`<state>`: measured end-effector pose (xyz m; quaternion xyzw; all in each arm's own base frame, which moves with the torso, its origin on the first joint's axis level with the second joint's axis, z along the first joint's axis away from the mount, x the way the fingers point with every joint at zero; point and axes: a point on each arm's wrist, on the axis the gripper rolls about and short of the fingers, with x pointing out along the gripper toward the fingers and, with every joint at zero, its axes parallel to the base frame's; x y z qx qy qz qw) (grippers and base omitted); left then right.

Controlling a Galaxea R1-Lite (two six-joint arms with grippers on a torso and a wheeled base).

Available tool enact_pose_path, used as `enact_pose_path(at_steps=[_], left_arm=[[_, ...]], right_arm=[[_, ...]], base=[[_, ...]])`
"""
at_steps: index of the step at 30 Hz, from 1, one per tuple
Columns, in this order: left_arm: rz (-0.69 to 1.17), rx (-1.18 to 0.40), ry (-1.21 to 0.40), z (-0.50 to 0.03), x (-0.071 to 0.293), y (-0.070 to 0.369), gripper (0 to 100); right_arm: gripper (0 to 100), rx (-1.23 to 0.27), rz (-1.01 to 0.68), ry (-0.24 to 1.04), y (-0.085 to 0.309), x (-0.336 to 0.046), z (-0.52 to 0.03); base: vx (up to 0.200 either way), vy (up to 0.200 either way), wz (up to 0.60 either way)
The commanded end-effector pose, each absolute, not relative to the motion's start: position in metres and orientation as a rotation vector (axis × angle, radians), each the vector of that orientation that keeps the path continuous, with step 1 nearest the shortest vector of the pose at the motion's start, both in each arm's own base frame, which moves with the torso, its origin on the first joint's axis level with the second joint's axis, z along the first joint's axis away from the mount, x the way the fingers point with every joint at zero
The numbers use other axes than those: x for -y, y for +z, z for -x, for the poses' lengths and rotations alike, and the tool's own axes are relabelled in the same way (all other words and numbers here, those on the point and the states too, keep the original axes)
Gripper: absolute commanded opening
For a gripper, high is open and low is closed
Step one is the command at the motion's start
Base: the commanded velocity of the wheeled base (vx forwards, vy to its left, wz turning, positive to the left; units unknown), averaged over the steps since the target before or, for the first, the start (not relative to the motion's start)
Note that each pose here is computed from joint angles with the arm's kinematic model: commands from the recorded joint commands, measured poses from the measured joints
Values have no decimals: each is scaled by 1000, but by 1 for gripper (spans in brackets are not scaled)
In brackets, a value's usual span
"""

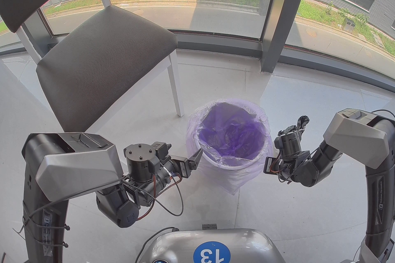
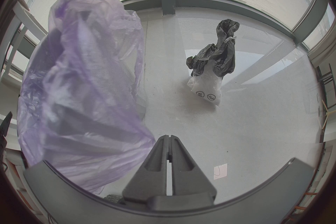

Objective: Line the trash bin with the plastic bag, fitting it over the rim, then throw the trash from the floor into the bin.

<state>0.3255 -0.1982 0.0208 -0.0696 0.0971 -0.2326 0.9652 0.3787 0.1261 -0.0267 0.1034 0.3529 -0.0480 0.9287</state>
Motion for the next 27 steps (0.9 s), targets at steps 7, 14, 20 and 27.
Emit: enact_pose_path(at_steps=[7, 14, 20, 27], left_arm=[[140, -200, -470, -327, 199, 16, 100], [138, -182, -476, -325, 199, 20, 100], [133, -151, -476, -324, 198, 25, 100], [126, -149, -477, -324, 197, 25, 100]], right_arm=[[0, -733, -156, -90, -11, -111, -363], [100, -723, -30, -21, 9, -100, -336], [100, -577, 12, 98, 20, -96, -317], [100, -471, 126, 287, 12, -95, -290]], base=[[0, 0, 0], [0, 0, 0], [0, 0, 0], [0, 0, 0]])
